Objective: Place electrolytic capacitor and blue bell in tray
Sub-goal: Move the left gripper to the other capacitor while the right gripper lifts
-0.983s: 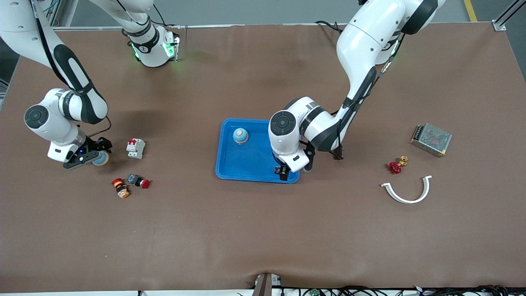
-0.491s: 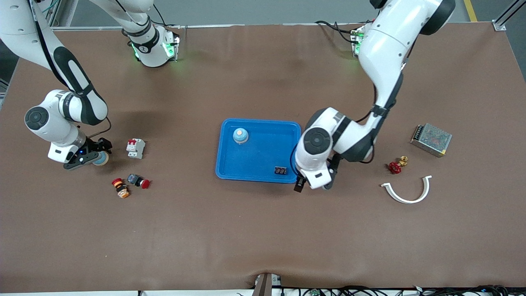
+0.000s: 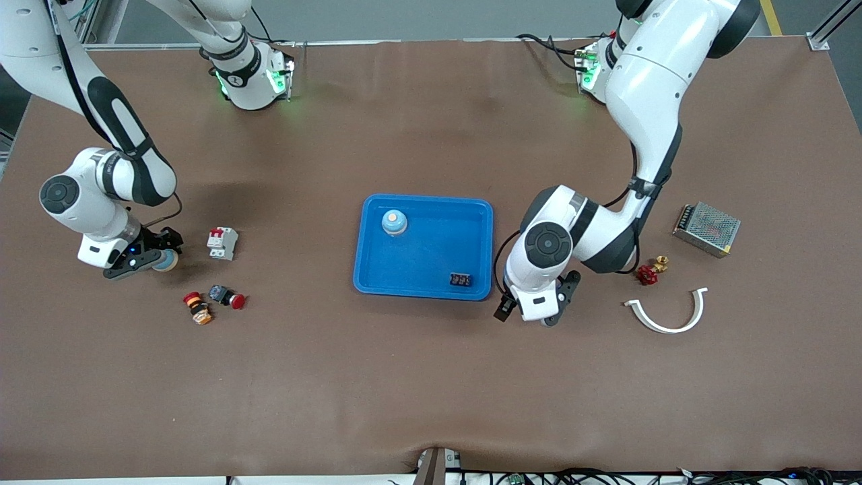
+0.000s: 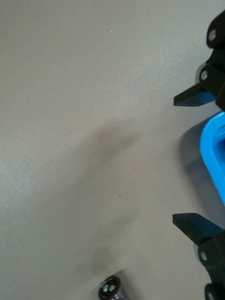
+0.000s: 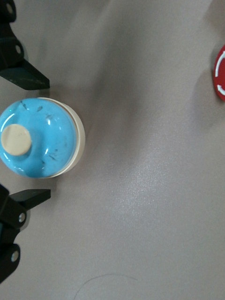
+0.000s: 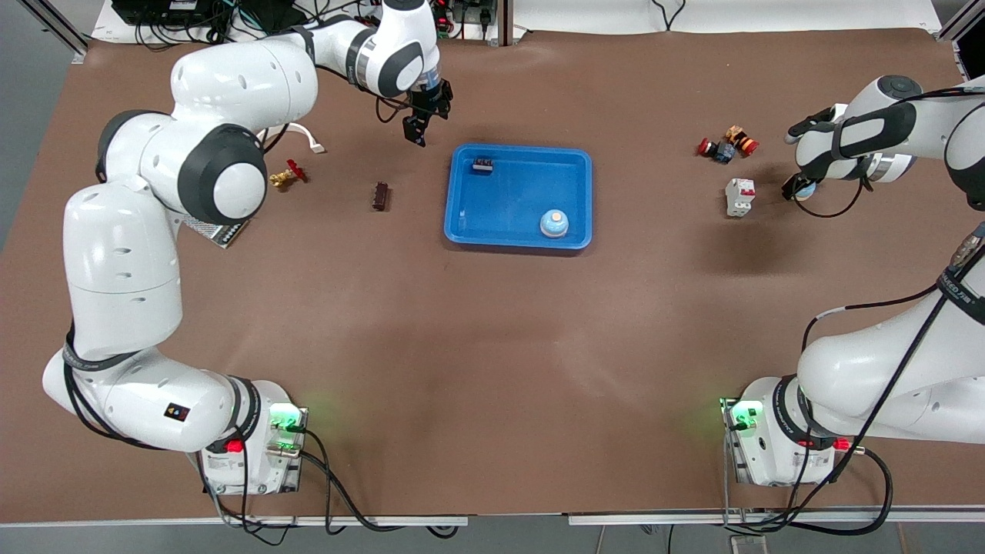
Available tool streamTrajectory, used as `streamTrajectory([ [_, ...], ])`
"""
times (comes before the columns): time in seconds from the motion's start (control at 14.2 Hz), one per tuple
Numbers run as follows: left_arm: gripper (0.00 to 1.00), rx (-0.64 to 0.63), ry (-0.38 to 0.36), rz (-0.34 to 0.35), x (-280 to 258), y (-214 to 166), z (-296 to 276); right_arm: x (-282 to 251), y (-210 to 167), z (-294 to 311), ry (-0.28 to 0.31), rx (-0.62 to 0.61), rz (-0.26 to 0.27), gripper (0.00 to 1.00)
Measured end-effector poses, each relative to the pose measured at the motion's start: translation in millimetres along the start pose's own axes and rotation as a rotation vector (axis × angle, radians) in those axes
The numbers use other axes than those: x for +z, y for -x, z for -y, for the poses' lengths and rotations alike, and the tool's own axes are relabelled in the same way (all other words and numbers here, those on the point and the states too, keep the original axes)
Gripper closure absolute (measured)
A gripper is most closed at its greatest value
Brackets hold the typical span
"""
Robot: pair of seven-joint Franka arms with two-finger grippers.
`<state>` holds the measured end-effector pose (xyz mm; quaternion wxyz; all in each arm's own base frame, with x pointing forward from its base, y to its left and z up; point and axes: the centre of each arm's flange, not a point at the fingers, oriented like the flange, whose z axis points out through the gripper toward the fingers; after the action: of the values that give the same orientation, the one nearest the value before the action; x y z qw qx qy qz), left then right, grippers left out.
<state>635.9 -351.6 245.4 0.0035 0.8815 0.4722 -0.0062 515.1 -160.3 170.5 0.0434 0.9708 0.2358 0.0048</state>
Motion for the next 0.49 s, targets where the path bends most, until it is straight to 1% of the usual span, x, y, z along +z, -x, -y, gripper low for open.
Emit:
streamTrajectory([
  [0.07, 0.0, 0.017, 0.001, 0.0, -0.3, -3.6, 0.2, 0.0, -0.4, 0.2, 0.0, -0.001, 0.0, 0.1],
  [0.14, 0.0, 0.044, 0.002, 0.0, -0.6, -7.2, 0.3, 0.0, -1.0, 0.7, -0.001, -0.001, -0.001, 0.19],
  [0.21, 0.0, 0.084, 0.002, 0.0, -0.7, -8.9, 0.5, 0.1, -1.8, 1.4, -0.001, -0.003, -0.002, 0.19],
  [0.35, 0.0, 0.193, 0.003, -0.001, -1.1, -8.9, 0.3, 0.9, -2.5, 2.2, -0.003, -0.004, -0.001, 0.25],
  [0.42, 0.0, 0.24, 0.003, -0.003, -1.3, -9.1, 0.1, -0.5, -3.4, 2.6, -0.003, -0.006, -0.002, 0.31],
  [0.49, 0.0, 0.273, 0.002, -0.007, -1.3, -8.9, 0.1, -0.2, -3.8, 2.8, -0.003, -0.006, -0.002, 0.32],
])
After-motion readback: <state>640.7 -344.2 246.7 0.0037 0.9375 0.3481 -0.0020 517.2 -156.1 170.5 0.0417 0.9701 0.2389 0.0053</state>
